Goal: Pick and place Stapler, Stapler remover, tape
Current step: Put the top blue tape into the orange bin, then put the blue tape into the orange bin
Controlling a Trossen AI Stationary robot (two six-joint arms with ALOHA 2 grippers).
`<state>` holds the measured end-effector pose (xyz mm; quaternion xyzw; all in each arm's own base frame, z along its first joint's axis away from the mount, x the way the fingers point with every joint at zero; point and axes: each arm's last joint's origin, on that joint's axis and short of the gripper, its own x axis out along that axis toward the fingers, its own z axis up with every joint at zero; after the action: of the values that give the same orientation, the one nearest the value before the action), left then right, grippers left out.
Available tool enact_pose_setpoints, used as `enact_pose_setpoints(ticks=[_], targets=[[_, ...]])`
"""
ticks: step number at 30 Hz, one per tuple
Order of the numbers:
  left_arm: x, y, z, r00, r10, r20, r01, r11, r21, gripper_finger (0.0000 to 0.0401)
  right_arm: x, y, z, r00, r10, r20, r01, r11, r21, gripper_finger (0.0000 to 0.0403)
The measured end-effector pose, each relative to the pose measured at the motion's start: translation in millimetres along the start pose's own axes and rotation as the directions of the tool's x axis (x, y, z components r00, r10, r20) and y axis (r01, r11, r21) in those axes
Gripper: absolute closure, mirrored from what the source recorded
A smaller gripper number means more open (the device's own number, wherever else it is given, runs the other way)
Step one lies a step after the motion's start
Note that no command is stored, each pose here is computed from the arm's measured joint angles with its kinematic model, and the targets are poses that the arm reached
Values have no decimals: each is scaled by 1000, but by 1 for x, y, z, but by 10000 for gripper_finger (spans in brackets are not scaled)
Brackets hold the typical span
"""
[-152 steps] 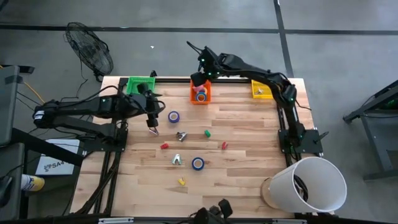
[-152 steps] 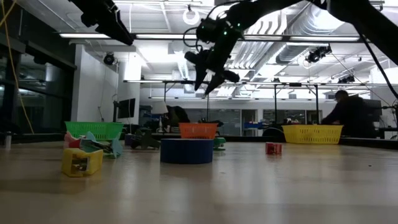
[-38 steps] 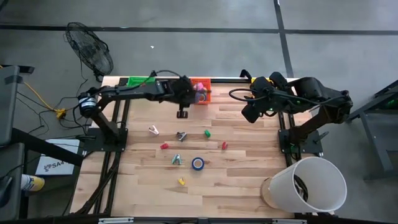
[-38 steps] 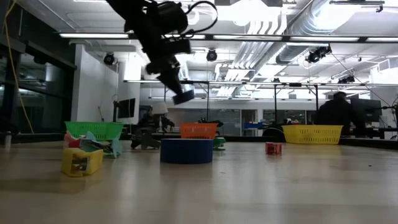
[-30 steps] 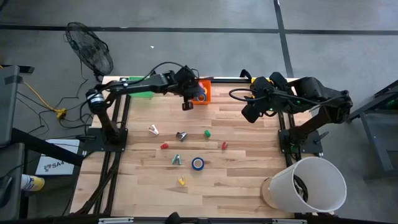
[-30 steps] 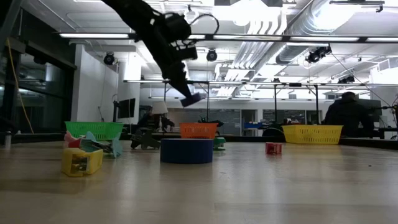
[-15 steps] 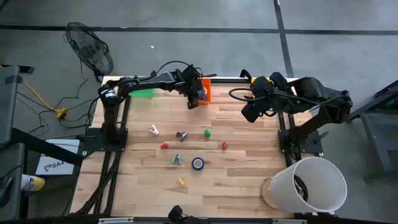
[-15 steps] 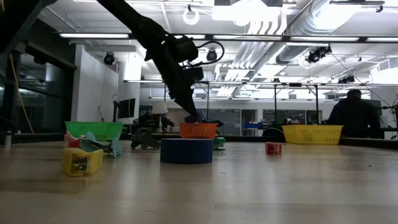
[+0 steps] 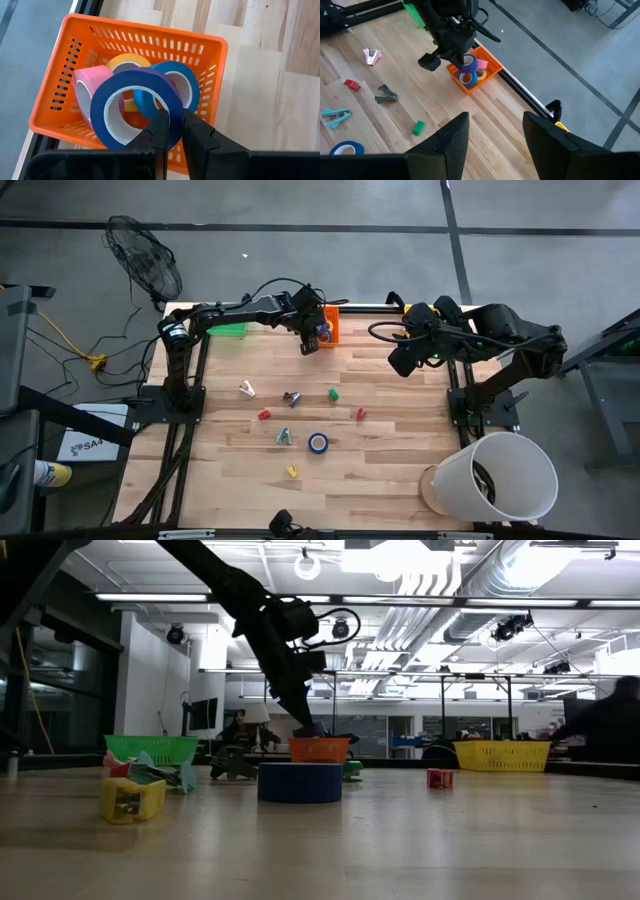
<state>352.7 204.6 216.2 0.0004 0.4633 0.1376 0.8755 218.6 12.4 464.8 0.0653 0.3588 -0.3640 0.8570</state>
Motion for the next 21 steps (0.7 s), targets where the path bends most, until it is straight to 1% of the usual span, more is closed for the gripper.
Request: enact_pose_setpoints(ticks=[4,9,14,17,21], targets=[[0,0,0,1000,-13,4,13,1000,2,366,0,0,0,1000,0,0,0,1000,1,224],[0,-1,0,1000,-20,5,20,1000,2,331,0,0,0,1000,9,-6,-9,1000,4,224],[0,-2,0,998,-56,16,55,998,3,302,0,0,0,1000,9,-7,-9,1000,4,224],[0,-2,0,998,-66,19,66,998,3,295,0,0,0,1000,13,-10,-13,1000,5,224],[-5,-1,1,993,-112,45,112,994,1,294,0,0,0,1000,14,-10,-14,1000,5,224]])
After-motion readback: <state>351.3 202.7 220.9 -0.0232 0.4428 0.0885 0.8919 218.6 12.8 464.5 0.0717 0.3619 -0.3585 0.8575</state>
